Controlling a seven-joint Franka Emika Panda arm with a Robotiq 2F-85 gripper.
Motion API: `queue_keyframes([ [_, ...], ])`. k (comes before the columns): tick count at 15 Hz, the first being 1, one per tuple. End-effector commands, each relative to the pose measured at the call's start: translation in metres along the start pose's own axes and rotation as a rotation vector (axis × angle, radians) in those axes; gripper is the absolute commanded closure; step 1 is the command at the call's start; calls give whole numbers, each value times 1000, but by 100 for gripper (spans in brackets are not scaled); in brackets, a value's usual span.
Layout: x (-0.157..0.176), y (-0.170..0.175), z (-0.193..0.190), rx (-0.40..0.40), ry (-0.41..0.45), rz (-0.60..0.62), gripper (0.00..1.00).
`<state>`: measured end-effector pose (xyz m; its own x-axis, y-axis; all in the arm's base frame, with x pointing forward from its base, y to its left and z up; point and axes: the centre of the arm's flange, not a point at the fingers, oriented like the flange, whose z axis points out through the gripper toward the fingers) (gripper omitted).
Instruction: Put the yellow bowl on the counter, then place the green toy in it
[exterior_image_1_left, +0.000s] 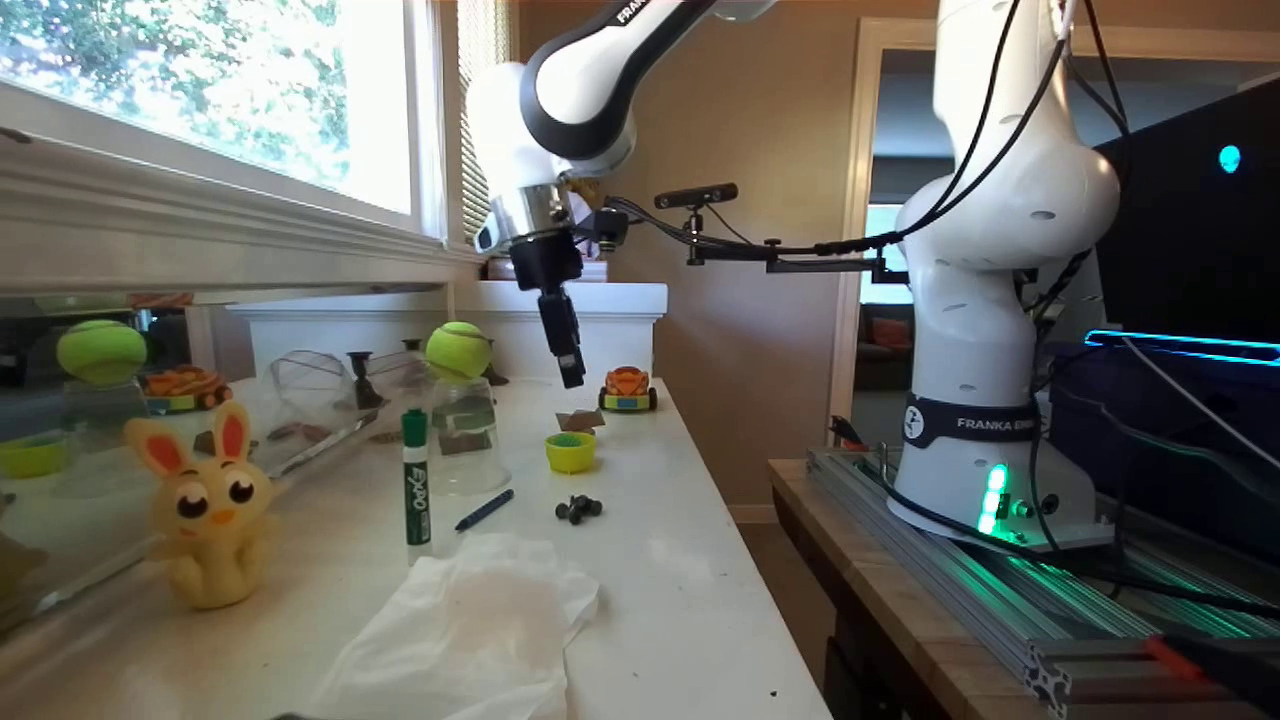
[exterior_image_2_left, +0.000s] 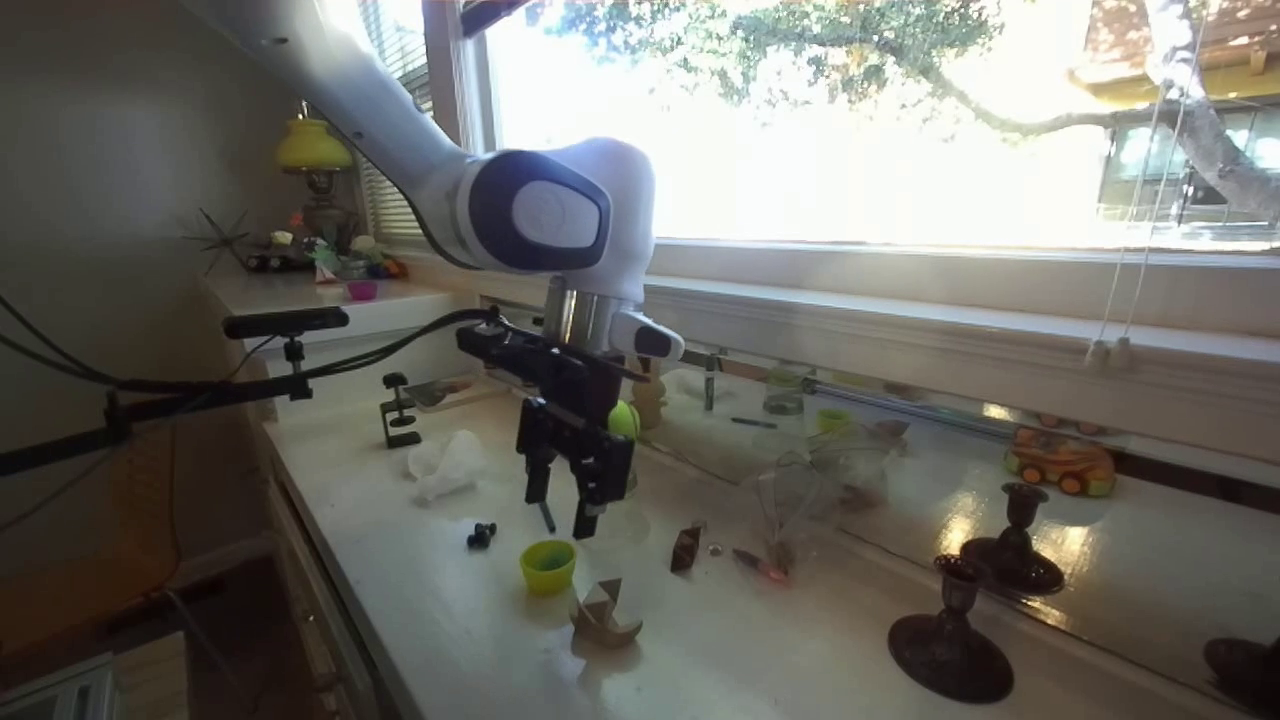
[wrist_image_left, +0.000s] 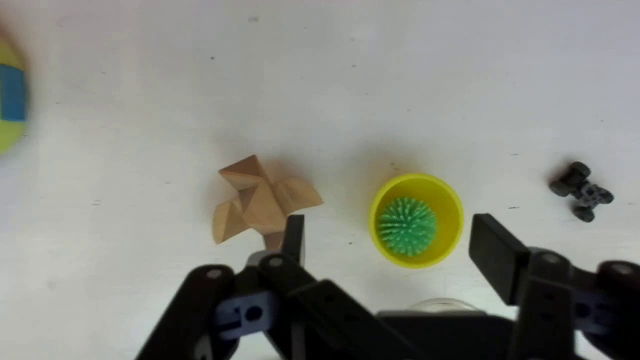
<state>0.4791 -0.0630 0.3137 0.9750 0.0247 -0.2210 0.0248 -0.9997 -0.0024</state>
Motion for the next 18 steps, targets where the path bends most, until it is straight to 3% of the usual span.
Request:
queue_keyframes([
  [1,-58,50,-37,-73,93,151,0],
  [5,-120,109,-44,-46,159,354,0],
  [9,-161,135,-37,34,203,489,0],
  [10,-133,140,-40,21,156,434,0],
  [18,-135,138,-36,22,151,432,0],
])
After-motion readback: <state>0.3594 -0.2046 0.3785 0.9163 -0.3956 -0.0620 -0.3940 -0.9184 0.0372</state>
